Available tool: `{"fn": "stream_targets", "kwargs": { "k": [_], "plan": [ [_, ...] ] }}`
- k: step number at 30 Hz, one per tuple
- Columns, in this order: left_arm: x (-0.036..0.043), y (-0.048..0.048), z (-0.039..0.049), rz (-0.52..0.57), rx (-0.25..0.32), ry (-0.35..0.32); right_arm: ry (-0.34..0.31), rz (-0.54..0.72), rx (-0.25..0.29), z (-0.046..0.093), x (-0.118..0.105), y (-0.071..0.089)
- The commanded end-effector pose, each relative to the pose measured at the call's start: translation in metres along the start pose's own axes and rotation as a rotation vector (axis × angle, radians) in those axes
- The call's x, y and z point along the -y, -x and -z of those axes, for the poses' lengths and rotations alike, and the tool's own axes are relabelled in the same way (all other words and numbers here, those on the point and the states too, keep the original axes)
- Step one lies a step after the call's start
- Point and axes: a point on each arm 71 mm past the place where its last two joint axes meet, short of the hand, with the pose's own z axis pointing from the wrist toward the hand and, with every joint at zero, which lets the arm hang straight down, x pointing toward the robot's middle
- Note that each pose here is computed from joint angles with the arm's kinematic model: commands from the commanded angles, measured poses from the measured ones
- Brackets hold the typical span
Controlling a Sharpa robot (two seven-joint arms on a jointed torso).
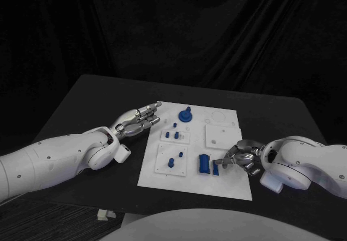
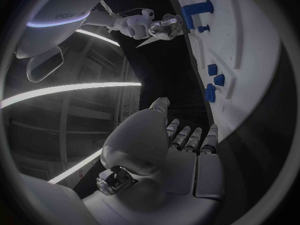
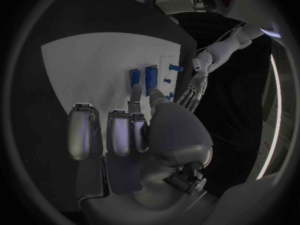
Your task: Assemble the parts on the task board
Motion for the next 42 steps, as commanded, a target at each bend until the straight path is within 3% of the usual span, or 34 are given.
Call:
{"fn": "stream_targets", "kwargs": {
  "k": [1, 25, 42],
  "plan": [
    [0.0009, -0.0011, 0.0002, 0.011, -0.003, -0.014, 0.025, 0.08, -0.003, 0.003, -0.001, -0.001],
    [-0.0003, -0.0016, 0.0004, 0.014, -0.006, -0.012, -0.003, 0.129, -0.047, 0.0, 0.006, -0.011],
    [-0.0009, -0.002, 0.0004, 0.014, -0.006, -0.013, -0.025, 0.16, -0.042, -0.007, 0.006, -0.01]
  ]
}}
